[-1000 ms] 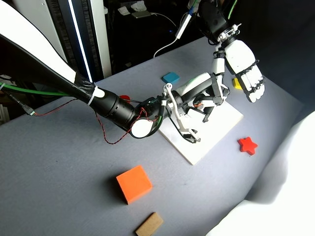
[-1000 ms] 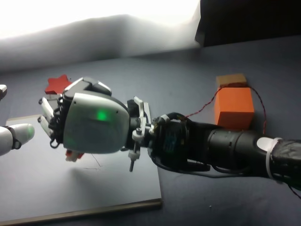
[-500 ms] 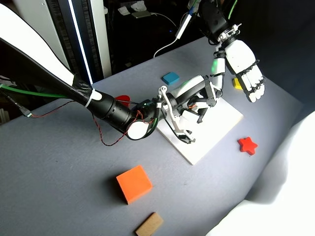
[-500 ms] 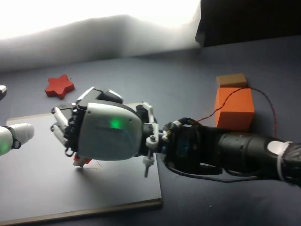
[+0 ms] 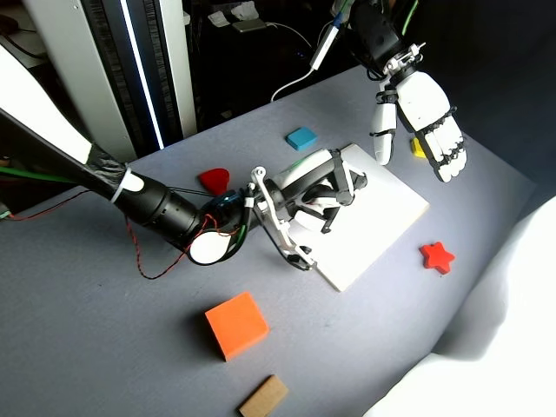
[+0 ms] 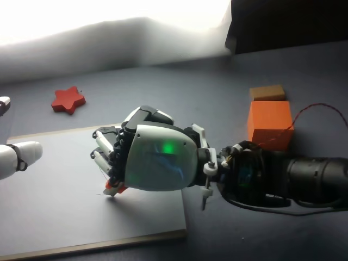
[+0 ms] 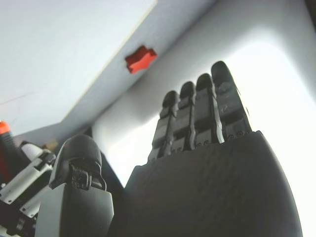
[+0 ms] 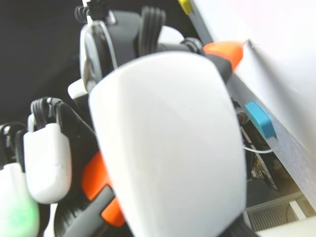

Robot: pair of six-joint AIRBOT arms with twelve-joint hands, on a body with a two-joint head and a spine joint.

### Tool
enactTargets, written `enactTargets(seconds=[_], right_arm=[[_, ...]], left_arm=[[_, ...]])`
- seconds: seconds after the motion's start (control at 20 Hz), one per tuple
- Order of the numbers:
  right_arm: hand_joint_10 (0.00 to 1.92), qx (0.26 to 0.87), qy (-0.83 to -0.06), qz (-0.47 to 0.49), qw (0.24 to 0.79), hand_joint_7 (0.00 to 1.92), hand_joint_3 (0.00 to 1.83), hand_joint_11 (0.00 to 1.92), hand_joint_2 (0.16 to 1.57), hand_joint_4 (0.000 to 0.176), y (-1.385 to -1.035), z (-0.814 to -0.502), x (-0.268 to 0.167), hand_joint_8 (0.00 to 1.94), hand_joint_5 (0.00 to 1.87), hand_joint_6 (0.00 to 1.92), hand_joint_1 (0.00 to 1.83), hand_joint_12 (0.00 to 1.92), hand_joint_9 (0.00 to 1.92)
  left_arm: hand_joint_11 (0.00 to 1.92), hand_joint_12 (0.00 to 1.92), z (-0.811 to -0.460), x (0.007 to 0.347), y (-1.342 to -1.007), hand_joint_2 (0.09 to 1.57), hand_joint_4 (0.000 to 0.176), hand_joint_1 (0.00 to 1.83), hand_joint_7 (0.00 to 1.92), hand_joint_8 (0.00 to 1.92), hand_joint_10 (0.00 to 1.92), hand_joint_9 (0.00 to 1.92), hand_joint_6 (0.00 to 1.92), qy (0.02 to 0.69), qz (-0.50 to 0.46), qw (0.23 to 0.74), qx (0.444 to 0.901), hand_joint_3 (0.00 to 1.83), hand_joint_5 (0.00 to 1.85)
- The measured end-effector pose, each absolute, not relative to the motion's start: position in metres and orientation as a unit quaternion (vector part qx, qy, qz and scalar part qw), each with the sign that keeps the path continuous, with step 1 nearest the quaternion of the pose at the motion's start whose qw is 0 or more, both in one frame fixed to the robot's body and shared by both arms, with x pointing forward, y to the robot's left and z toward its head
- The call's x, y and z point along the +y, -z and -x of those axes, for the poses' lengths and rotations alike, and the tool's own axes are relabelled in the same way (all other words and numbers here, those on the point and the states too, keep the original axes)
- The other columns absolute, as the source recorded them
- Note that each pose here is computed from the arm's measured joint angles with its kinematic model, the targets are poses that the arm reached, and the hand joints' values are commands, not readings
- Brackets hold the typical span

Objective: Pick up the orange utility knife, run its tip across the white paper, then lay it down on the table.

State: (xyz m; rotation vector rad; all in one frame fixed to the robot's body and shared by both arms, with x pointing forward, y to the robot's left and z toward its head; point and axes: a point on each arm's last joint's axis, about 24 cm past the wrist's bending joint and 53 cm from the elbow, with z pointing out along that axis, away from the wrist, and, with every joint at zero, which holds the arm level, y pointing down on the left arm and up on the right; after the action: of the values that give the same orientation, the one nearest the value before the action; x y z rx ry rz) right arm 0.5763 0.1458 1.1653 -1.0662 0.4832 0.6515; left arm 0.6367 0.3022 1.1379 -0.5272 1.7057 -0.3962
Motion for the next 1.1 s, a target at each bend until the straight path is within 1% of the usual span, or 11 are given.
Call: enactTargets(seconds=[0.1,0.2,0.25,0.5,0.65,0.75,0.85,0.95,1.05,1.1], right_arm=[[1.92,0.226,-0.298,0.496,0.783,1.82,0.89,1.92,0.94,0.176,-1.165,-0.578,0.137,1.94,1.54,1.92,1.49,1.92,1.92],[1.92,0.229,-0.296,0.498,0.782,1.79,0.9,1.92,0.94,0.176,-1.165,-0.579,0.127,1.94,1.51,1.92,1.49,1.92,1.92],[1.92,0.23,-0.295,0.502,0.78,1.81,0.89,1.92,0.92,0.176,-1.164,-0.578,0.124,1.94,1.5,1.92,1.5,1.92,1.92],[1.92,0.224,-0.303,0.505,0.777,1.78,0.9,1.92,0.93,0.176,-1.171,-0.568,0.11,1.94,1.52,1.92,1.49,1.92,1.92],[1.92,0.229,-0.299,0.505,0.777,1.73,0.92,1.92,0.94,0.176,-1.175,-0.571,0.098,1.94,1.51,1.92,1.48,1.92,1.92],[1.92,0.236,-0.304,0.5,0.776,1.79,0.91,1.92,0.93,0.176,-1.182,-0.572,0.094,1.94,1.52,1.92,1.49,1.92,1.92],[1.92,0.275,-0.328,0.458,0.779,1.78,0.91,1.92,0.93,0.176,-1.204,-0.578,0.086,1.94,1.5,1.92,1.5,1.92,1.92],[1.92,0.301,-0.344,0.445,0.77,1.75,0.92,1.92,0.92,0.176,-1.214,-0.579,0.079,1.94,1.49,1.92,1.49,1.92,1.92],[1.92,0.374,-0.384,0.425,0.729,1.76,0.92,1.92,0.92,0.176,-1.213,-0.577,0.068,1.94,1.48,1.92,1.47,1.92,1.92],[1.92,0.434,-0.402,0.397,0.702,1.78,0.91,1.92,0.93,0.176,-1.209,-0.582,0.064,1.94,1.52,1.92,1.47,1.92,1.92]], left_arm=[[0.0,0.21,-0.637,0.303,-1.138,1.24,0.0,0.0,0.03,0.0,0.0,0.01,0.0,0.171,0.229,0.611,0.738,0.0,0.01],[0.0,0.23,-0.637,0.303,-1.138,1.24,0.0,0.0,0.03,0.0,0.0,0.01,0.0,0.171,0.229,0.611,0.738,0.0,0.01],[0.0,0.27,-0.637,0.303,-1.138,1.24,0.0,0.0,0.05,0.0,0.01,0.03,0.01,0.171,0.229,0.611,0.738,0.0,0.03],[0.0,0.23,-0.637,0.301,-1.137,1.24,0.0,0.0,0.04,0.0,0.0,0.02,0.0,0.173,0.229,0.611,0.738,0.0,0.03],[0.0,0.22,-0.638,0.3,-1.139,1.24,0.0,0.0,0.02,0.0,0.0,0.01,0.0,0.174,0.229,0.611,0.737,0.0,0.01],[0.0,0.22,-0.639,0.296,-1.142,1.24,0.0,0.0,0.04,0.01,0.0,0.02,0.0,0.177,0.227,0.615,0.734,0.0,0.02],[0.0,0.27,-0.64,0.279,-1.143,1.24,0.0,0.0,0.05,0.0,0.01,0.03,0.0,0.194,0.219,0.612,0.735,0.0,0.02],[0.0,0.27,-0.638,0.26,-1.14,1.24,0.0,0.0,0.05,0.0,0.0,0.03,0.0,0.209,0.208,0.601,0.743,0.0,0.03],[0.0,0.24,-0.636,0.24,-1.137,1.24,0.0,0.0,0.05,0.0,0.0,0.03,0.0,0.224,0.198,0.589,0.751,0.0,0.03],[0.0,0.24,-0.636,0.231,-1.138,1.24,0.0,0.0,0.05,0.0,0.0,0.03,0.0,0.231,0.192,0.586,0.753,0.0,0.03]])
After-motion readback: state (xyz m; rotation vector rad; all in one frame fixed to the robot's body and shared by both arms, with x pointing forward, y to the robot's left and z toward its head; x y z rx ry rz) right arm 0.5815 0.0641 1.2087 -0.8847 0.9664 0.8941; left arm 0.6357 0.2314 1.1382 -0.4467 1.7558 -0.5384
